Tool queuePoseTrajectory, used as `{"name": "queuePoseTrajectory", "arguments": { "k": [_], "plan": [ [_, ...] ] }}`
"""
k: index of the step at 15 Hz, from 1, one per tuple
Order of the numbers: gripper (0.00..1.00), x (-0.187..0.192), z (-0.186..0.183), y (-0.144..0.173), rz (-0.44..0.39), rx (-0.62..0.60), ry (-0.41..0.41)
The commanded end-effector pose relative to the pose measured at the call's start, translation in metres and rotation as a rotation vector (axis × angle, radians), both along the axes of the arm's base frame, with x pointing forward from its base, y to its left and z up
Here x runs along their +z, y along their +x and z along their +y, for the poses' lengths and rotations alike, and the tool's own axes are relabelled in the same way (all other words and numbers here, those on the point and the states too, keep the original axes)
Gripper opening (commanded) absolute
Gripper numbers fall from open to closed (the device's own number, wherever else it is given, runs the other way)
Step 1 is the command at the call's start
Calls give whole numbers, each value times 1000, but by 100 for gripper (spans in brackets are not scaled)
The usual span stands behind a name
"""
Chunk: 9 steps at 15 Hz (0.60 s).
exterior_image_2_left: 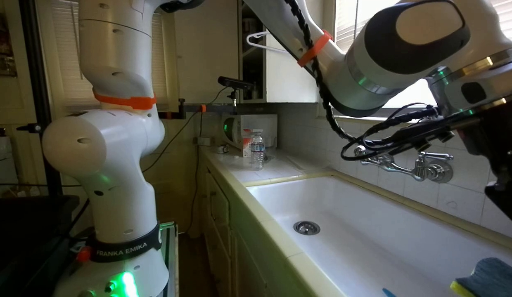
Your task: Put the yellow spoon in the sink.
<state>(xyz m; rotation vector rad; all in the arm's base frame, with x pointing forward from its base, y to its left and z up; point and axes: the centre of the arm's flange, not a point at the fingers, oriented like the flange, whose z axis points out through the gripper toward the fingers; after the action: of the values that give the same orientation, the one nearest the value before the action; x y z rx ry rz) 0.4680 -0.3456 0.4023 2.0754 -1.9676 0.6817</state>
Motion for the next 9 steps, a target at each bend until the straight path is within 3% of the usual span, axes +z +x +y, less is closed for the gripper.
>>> {"name": "queuePoseTrajectory", "arguments": {
  "k": [1,9],
  "plan": [
    [0,-1,0,2,-17,2,2],
    [1,34,10,-6,-34,53,-38]
  ]
}}
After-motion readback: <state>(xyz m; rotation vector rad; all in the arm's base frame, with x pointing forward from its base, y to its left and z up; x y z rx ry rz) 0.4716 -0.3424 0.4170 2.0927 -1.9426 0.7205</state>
